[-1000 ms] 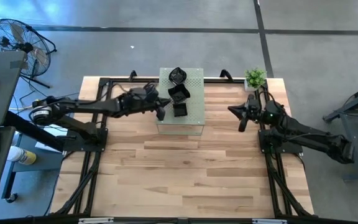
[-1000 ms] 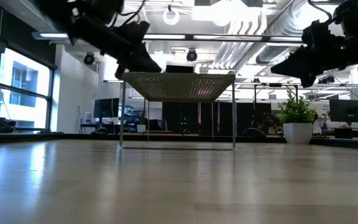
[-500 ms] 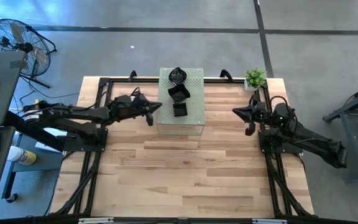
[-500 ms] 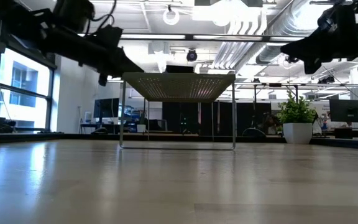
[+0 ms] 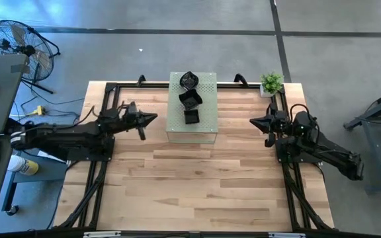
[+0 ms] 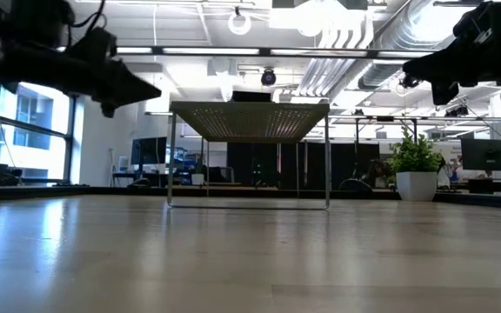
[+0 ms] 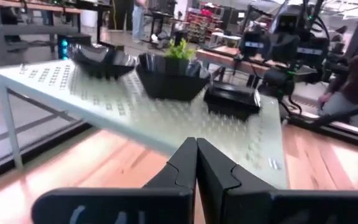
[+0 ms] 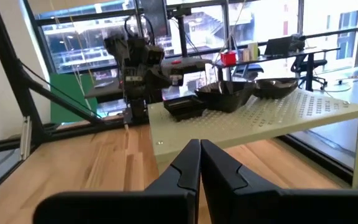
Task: Pick & Place Mini shaped plates
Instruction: Return to Home Position
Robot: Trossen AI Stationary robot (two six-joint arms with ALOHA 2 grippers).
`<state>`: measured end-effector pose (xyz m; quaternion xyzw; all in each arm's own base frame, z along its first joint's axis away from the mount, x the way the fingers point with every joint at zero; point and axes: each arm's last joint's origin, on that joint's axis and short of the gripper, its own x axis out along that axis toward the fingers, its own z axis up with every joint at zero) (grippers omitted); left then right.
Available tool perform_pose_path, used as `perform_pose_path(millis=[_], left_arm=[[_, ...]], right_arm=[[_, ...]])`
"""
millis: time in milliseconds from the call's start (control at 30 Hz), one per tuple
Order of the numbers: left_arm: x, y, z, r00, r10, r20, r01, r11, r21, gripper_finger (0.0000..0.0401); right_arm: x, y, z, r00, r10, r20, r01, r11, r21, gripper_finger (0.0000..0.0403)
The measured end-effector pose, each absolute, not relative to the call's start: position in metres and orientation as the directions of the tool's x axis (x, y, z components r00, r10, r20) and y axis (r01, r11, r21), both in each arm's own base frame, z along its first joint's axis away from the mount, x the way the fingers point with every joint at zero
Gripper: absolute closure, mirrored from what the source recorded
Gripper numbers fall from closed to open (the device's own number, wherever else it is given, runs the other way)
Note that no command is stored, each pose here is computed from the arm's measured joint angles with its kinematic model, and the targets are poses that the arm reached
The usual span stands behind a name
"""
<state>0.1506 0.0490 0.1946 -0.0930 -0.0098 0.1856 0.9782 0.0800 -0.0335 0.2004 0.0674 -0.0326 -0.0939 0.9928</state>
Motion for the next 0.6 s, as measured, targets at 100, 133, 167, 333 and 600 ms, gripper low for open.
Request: perform_pose_path(millis=[100, 133, 167, 333, 600], left_arm=[[0.138, 0.045, 0.184, 0.93, 0.367, -0.027, -0.365, 0.909, -0.201, 0.0401], [0.134, 0.044, 0.18, 0.926, 0.376, -0.032, -0.374, 0.904, -0.207, 0.0401], [0.13, 0.043, 0.175, 0.924, 0.38, -0.042, -0.38, 0.901, -0.209, 0.0401], [0.116, 0.041, 0.165, 0.898, 0.437, -0.055, -0.439, 0.876, -0.199, 0.0401], [0.103, 0.034, 0.169, 0.934, 0.358, -0.01, -0.358, 0.93, -0.08, 0.0401]], right_arm=[[0.08, -0.033, 0.2, 0.981, -0.189, 0.049, 0.181, 0.973, 0.141, 0.0395], [0.08, -0.034, 0.2, 0.981, -0.19, 0.048, 0.182, 0.973, 0.141, 0.0395], [0.08, -0.034, 0.2, 0.98, -0.193, 0.048, 0.184, 0.972, 0.145, 0.0394], [0.08, -0.034, 0.197, 0.978, -0.208, 0.02, 0.201, 0.964, 0.173, 0.0396], [0.08, -0.036, 0.199, 0.961, -0.275, 0.035, 0.266, 0.949, 0.171, 0.0396]])
